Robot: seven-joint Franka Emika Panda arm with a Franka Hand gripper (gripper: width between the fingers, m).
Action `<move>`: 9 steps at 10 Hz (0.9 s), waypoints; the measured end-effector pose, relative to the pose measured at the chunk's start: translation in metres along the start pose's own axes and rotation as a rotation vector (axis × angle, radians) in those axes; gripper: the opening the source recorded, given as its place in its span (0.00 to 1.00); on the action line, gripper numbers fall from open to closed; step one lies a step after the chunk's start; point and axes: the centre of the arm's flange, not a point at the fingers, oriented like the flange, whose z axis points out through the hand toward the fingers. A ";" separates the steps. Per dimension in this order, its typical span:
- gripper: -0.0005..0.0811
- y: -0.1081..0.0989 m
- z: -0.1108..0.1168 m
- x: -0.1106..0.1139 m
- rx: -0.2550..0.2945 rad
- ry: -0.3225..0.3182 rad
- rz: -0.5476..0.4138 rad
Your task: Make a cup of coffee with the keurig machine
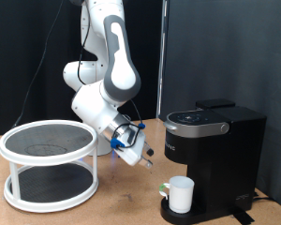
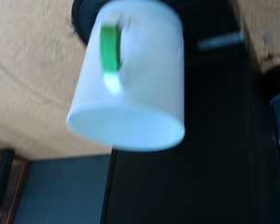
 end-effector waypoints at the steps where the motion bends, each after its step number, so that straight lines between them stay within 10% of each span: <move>1: 0.91 0.006 -0.009 -0.007 -0.010 -0.025 -0.005; 9: 0.91 0.056 -0.081 -0.072 -0.108 -0.254 -0.014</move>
